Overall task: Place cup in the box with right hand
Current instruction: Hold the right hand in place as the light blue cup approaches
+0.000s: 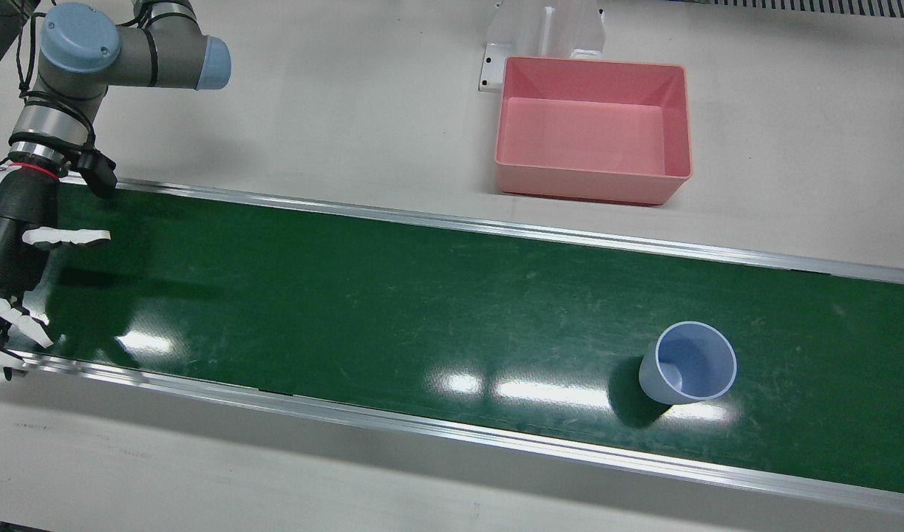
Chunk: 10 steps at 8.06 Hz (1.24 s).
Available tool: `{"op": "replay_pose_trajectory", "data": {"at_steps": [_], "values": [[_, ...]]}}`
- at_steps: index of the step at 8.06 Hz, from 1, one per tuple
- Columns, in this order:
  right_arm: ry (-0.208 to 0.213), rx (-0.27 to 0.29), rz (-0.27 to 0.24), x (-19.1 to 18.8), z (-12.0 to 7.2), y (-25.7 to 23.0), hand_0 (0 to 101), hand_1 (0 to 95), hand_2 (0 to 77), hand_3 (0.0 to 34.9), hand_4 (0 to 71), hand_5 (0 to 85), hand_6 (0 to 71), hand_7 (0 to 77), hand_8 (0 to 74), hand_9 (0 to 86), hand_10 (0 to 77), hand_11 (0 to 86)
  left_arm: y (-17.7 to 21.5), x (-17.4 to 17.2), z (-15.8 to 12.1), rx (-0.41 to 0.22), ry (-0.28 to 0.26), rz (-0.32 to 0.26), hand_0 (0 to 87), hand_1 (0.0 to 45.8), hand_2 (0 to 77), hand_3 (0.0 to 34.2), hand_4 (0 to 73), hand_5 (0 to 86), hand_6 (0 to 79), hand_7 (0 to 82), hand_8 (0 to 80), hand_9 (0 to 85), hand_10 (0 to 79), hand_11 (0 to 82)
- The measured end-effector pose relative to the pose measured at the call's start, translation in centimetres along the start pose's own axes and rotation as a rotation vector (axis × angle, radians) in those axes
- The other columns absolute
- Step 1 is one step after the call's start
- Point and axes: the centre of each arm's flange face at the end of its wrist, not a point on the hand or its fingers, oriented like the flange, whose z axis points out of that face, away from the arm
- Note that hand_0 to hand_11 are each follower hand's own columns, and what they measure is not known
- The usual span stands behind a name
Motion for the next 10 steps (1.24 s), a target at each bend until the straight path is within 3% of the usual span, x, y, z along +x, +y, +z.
{"op": "replay_pose_trajectory", "data": {"at_steps": [5,10], "values": [[0.011,-0.031,-0.02,0.4,-0.4,1.7,47,4.9,3.3,6.2,34.9,2.7,6.5,42.5,7.6,18.5,0.5,1.1,0.0,0.0,0.0,0.0,0.0,0.0,0.0,0.5,0.5,0.0,0.0,0.0,0.0,0.0,0.0,0.0,0.0,0.0],[0.025,-0.036,-0.041,1.0,-0.6,1.7,47,4.4,1.1,7.3,28.9,2.7,7.6,42.0,7.6,18.5,0.5,1.1,0.0,0.0,0.0,0.0,0.0,0.0,0.0,0.5,0.5,0.0,0.0,0.0,0.0,0.0,0.0,0.0,0.0,0.0]]}}
